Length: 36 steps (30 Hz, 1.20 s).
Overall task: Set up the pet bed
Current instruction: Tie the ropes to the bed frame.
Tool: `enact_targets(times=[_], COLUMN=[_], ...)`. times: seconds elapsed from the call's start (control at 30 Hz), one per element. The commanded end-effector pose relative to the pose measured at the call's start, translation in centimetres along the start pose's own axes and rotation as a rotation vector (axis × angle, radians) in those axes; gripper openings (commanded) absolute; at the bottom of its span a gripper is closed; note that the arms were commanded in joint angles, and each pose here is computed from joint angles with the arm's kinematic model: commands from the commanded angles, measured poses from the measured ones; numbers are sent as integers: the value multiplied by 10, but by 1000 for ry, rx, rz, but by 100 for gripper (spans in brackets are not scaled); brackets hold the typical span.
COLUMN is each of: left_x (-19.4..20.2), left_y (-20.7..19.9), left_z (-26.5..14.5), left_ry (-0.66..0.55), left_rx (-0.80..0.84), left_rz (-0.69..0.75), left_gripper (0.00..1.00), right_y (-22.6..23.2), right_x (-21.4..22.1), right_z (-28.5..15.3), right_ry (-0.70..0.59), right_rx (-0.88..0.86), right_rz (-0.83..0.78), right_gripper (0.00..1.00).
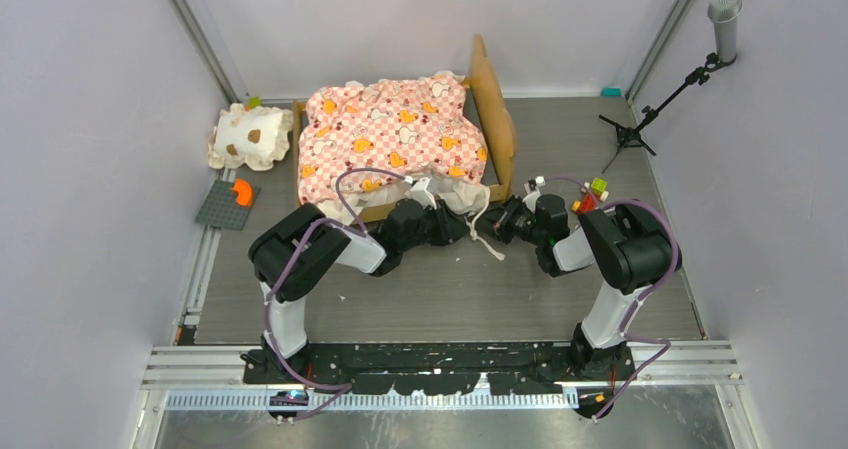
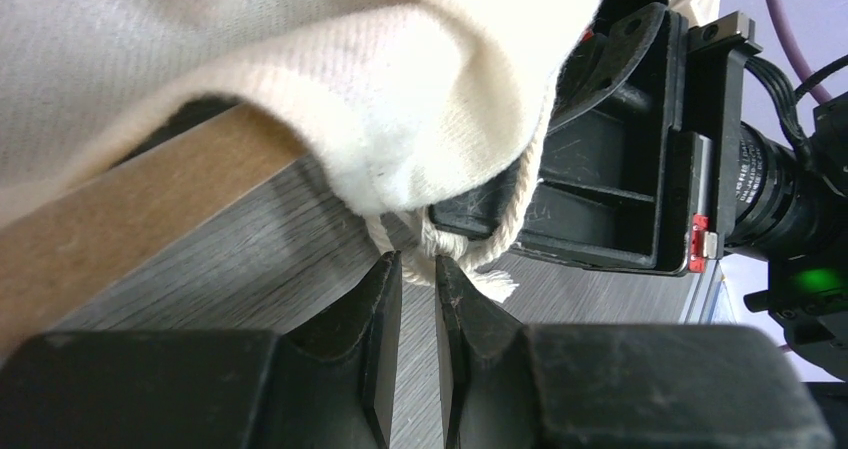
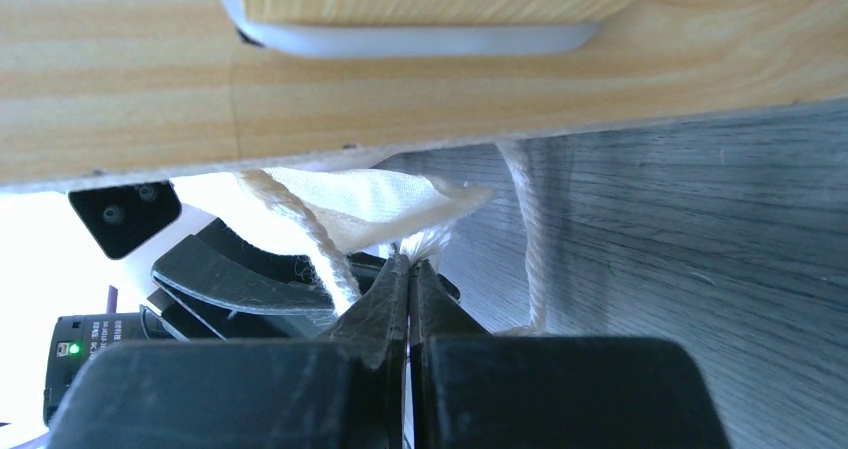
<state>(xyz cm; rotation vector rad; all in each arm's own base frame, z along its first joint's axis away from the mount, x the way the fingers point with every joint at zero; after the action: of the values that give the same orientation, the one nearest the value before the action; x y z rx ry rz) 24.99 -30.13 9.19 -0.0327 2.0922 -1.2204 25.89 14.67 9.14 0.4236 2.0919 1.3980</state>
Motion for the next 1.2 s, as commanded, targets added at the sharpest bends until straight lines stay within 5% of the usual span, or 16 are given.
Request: enact_targets(times=[0.0,1.17], left_x=[-15,-12], left_y=[-16,-20], left_z=[9,10], left_ry=[-55,-59], left_rx=[90,166], left_rz=[30,7], left_gripper=[21,28], right_y=[14,10], right_x=[-9,-5], right_z=[0,1], right_ry=[-25,-4], right_rx=[-68,-74], right_rz=[-48,-33], right_gripper=[1,1])
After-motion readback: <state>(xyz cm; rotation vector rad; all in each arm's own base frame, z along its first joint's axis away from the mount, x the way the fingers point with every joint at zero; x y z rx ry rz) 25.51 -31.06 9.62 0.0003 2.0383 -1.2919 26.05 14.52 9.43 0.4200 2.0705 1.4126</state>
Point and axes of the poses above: each gripper's point midway between its finger pads, its own z axis out along the fingers, its own y axis along the line the jaws close on, x = y × z, the point moved 10 cm from there along -z, back along the fingers, and after that the axes turned 7 degrees about -z, right-handed, at the moved point
